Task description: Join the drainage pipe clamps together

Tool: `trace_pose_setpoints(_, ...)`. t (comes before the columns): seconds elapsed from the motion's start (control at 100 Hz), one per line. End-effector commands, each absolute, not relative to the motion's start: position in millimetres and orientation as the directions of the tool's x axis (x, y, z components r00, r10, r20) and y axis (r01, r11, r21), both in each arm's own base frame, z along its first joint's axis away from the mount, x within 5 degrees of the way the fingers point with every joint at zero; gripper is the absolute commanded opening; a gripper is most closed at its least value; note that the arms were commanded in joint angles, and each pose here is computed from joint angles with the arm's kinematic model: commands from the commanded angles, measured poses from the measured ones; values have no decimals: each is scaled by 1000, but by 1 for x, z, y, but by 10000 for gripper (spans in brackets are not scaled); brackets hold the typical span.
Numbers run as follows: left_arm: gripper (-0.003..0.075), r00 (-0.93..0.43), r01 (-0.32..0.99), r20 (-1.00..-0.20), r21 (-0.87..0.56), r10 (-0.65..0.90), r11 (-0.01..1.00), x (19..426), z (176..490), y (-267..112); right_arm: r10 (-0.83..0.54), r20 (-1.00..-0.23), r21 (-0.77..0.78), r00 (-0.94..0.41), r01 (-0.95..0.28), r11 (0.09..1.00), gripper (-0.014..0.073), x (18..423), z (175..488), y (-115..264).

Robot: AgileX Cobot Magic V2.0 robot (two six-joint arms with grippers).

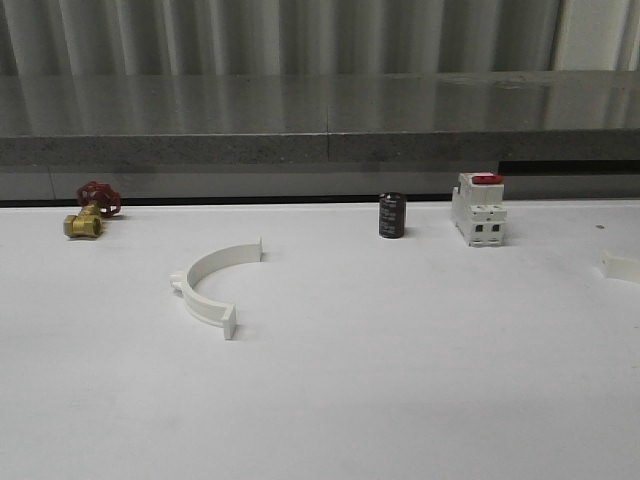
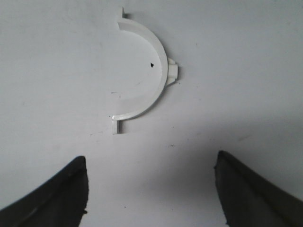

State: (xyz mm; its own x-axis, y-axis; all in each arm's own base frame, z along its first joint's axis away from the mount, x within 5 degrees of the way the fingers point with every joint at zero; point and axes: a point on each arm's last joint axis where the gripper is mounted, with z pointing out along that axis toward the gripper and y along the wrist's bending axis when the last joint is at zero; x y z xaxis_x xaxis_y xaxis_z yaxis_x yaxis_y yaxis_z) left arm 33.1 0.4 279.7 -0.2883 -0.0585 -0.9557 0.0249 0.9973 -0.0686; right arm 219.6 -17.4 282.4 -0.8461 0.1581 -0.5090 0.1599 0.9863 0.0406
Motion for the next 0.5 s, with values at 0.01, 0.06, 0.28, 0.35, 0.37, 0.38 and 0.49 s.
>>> trace_pose_setpoints(0.01,-21,-209,32,-976,-71,-63,997,34,293,0,193,-484,52,-854,192,980,559,244,286,-26)
trace_pose_setpoints(0.06,-21,-209,32,-976,-71,-63,997,34,293,0,227,-440,73,-869,217,973,559,257,278,-30)
trace_pose_setpoints(0.28,-21,-209,32,-976,-71,-63,997,34,293,0,291,-328,98,-899,274,957,559,303,245,-45)
trace_pose_setpoints(0.35,-21,-209,32,-976,-71,-63,997,34,293,0,292,-299,94,-908,277,956,559,314,234,-47)
trace_pose_setpoints(0.37,-21,-209,32,-976,-71,-63,997,34,293,0,293,-293,93,-910,278,956,559,318,230,-47)
trace_pose_setpoints(0.38,-21,-209,32,-976,-71,-63,997,34,293,0,293,-293,93,-910,278,956,559,319,229,-47)
trace_pose_setpoints(0.49,-21,-209,32,-976,-71,-63,997,34,293,0,295,-266,89,-918,282,955,559,334,212,-50)
